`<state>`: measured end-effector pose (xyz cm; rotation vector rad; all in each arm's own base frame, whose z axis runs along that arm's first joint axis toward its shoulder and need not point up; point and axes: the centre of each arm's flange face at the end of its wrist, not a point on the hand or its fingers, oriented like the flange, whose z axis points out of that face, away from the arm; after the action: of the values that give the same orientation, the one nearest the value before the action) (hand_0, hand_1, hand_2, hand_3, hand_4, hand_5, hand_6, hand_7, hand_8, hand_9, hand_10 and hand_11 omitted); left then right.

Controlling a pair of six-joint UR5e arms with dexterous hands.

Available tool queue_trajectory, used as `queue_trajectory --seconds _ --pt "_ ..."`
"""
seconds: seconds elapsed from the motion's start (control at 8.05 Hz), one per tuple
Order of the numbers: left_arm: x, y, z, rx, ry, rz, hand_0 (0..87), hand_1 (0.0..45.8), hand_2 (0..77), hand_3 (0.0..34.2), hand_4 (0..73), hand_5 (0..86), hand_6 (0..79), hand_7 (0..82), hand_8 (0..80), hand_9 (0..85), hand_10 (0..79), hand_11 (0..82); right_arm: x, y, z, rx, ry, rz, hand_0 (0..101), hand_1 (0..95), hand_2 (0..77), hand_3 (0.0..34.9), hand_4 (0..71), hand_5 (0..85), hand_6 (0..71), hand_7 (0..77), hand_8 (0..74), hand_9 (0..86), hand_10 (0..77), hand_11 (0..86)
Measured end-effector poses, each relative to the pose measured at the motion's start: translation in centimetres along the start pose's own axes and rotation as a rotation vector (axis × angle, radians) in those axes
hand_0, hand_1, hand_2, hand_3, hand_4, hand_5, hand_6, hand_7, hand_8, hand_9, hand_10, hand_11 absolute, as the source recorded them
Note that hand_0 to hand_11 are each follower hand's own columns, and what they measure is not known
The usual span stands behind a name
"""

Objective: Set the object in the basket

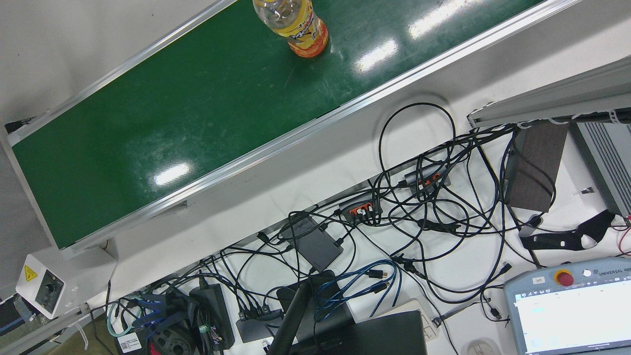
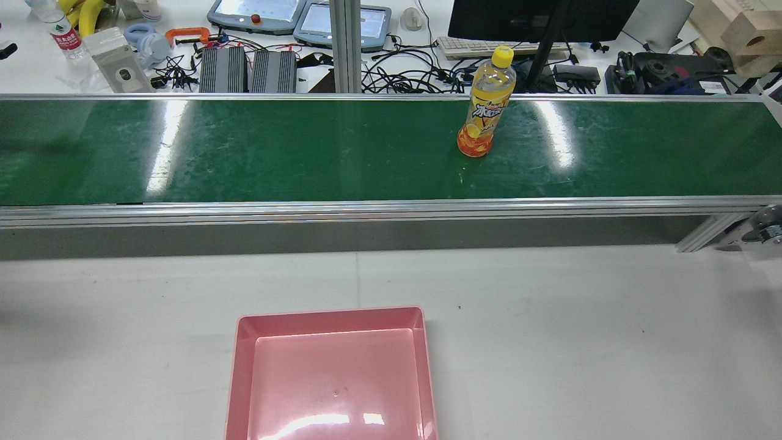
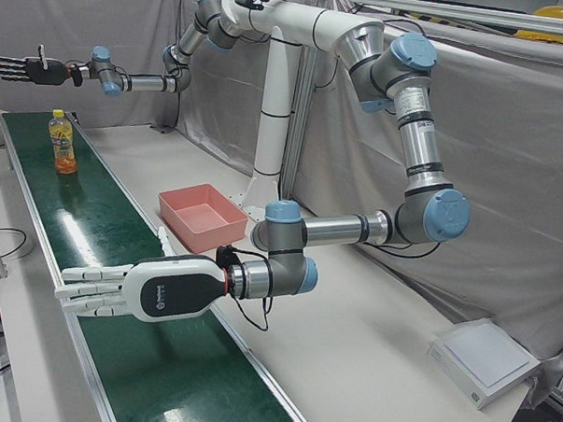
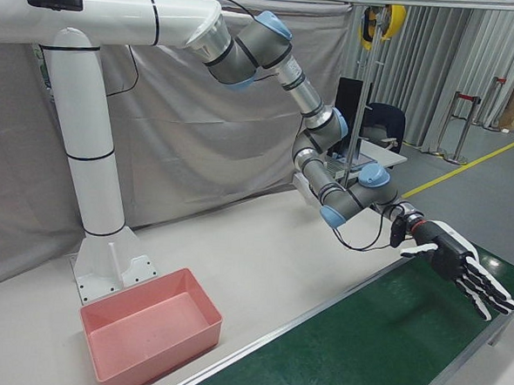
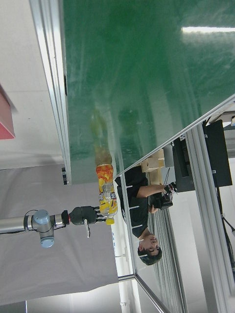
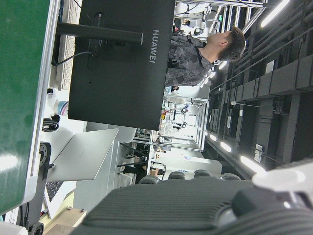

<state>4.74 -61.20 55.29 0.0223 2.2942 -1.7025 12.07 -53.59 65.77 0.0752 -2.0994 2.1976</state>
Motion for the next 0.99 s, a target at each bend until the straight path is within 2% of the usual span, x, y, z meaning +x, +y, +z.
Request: queue_trajectory --seconds 0.62,0.75,0.99 --pt "-0.27 0.02 -0.01 -0.002 -0.003 0.000 51.8 15.3 0.5 0.0 4.4 4.9 0.5 0.5 0.5 0.5 6.0 10.4 0.00 0.02 0.02 0.000 0.000 0.000 0 0.0 0.5 0.2 0.0 0.0 0.0 0.5 0.0 0.0 0.0 0.0" --pt "-0.21 0.12 0.09 -0.011 0.000 -0.001 51.7 15.3 0.5 0.0 2.2 4.4 0.5 0.5 0.5 0.5 6.0 10.9 0.00 0.02 0.02 0.000 0.000 0.000 0 0.0 0.5 0.3 0.0 0.0 0.0 0.5 0.0 0.0 0.0 0.0" --pt "0.09 0.24 0.26 -0.022 0.008 0.010 51.7 15.3 0.5 0.0 3.8 5.4 0.5 0.5 0.5 0.5 6.0 10.9 0.00 0.02 0.02 0.000 0.000 0.000 0 0.0 0.5 0.2 0.0 0.0 0.0 0.5 0.0 0.0 0.0 0.0"
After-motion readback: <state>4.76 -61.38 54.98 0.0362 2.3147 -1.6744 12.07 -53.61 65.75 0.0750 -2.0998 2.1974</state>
